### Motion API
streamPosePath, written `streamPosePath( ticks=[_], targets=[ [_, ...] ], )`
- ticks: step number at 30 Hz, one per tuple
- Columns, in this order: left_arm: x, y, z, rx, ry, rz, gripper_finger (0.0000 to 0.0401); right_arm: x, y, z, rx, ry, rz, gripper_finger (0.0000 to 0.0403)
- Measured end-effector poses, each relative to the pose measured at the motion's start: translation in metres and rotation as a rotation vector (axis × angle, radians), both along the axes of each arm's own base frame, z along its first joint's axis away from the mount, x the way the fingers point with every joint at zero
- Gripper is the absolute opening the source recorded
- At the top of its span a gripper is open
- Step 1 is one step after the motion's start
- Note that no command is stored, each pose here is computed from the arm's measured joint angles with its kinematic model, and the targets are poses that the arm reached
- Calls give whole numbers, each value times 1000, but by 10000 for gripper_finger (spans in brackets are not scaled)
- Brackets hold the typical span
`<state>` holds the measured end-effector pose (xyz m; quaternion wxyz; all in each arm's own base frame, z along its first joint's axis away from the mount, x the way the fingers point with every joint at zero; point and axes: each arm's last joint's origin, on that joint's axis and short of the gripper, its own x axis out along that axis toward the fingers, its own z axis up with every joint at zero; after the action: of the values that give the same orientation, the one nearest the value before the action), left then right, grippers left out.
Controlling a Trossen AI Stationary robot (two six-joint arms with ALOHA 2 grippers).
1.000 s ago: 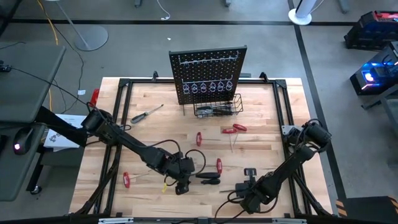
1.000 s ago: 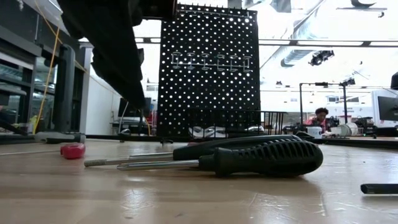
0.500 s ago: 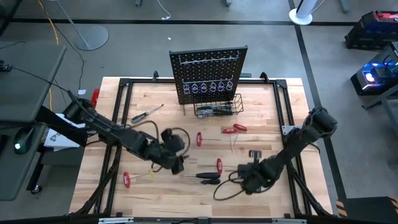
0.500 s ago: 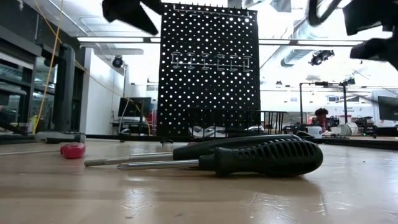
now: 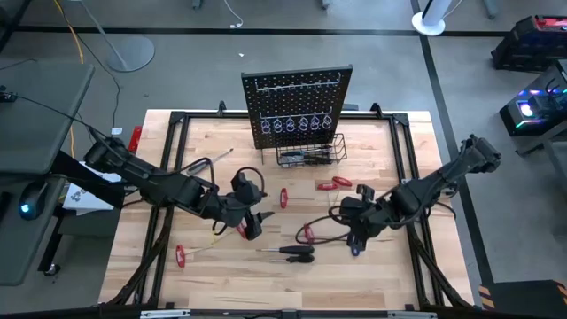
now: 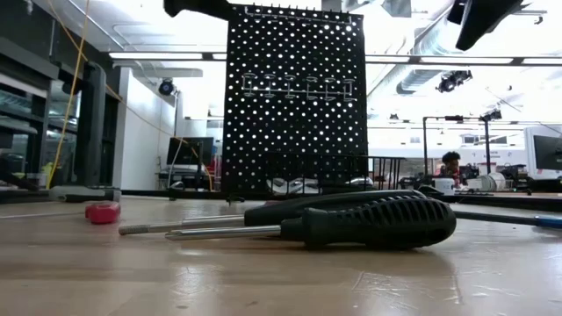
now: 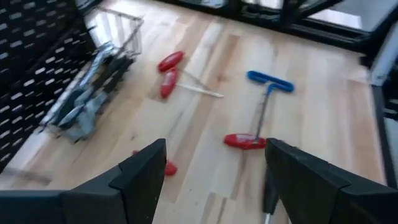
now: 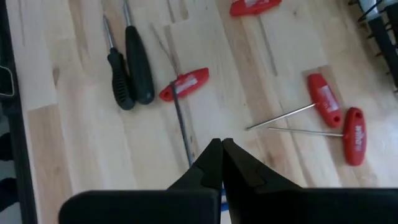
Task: Hang tools onto peg board
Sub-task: Hang the blue pick tool on the pegboard
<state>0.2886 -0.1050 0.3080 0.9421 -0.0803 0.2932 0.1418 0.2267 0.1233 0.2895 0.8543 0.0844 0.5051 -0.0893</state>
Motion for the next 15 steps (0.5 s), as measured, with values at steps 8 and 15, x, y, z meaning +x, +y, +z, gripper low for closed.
streamPosePath(
  ticks=[8, 15],
  targets=[
    [16, 8, -14, -26, 47, -16, 266, 7, 27, -26, -23, 103, 98, 10],
    [25, 4, -27, -26, 77, -28, 266, 29, 49, -71, -18, 216, 136, 116]
  ],
)
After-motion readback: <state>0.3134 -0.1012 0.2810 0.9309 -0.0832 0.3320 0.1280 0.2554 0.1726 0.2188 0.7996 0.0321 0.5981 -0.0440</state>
